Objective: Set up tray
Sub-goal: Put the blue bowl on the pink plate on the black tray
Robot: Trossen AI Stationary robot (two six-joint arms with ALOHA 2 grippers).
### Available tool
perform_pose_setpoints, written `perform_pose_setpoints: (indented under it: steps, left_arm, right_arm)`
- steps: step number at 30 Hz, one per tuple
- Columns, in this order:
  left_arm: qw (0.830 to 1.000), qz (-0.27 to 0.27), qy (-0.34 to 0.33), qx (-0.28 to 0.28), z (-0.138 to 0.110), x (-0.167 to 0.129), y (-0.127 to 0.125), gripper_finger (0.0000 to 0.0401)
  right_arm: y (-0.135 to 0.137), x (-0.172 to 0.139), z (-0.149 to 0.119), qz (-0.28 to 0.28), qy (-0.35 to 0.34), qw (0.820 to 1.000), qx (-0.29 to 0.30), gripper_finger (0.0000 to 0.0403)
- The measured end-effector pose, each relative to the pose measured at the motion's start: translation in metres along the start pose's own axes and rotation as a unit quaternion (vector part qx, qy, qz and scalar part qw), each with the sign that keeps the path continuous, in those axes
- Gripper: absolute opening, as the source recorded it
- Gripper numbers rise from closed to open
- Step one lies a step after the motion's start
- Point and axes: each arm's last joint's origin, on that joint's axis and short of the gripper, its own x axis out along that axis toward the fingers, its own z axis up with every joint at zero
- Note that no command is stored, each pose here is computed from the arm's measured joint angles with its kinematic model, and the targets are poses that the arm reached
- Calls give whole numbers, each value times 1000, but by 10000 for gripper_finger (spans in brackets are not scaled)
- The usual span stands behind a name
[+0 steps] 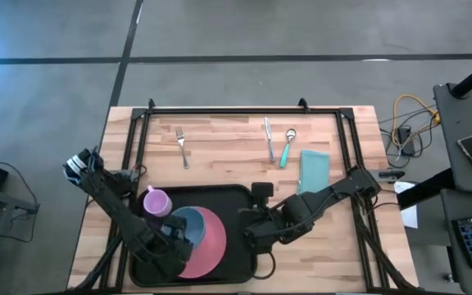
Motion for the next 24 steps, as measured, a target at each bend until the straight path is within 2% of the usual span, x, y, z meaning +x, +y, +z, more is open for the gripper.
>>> perform_pose_setpoints:
  steps: [9,16,24]
  left_arm:
    - [999,6,28,29,6,28,-27,0]
    - [998,-7,45,31,4,36,-29,2]
    - [999,-8,29,28,4,29,-28,51]
  right_arm:
    - [2,0,-1,1,1,1000,29,251]
    - [2,0,-1,1,1,1000,30,252]
    - [2,0,-1,1,1,1000,30,254]
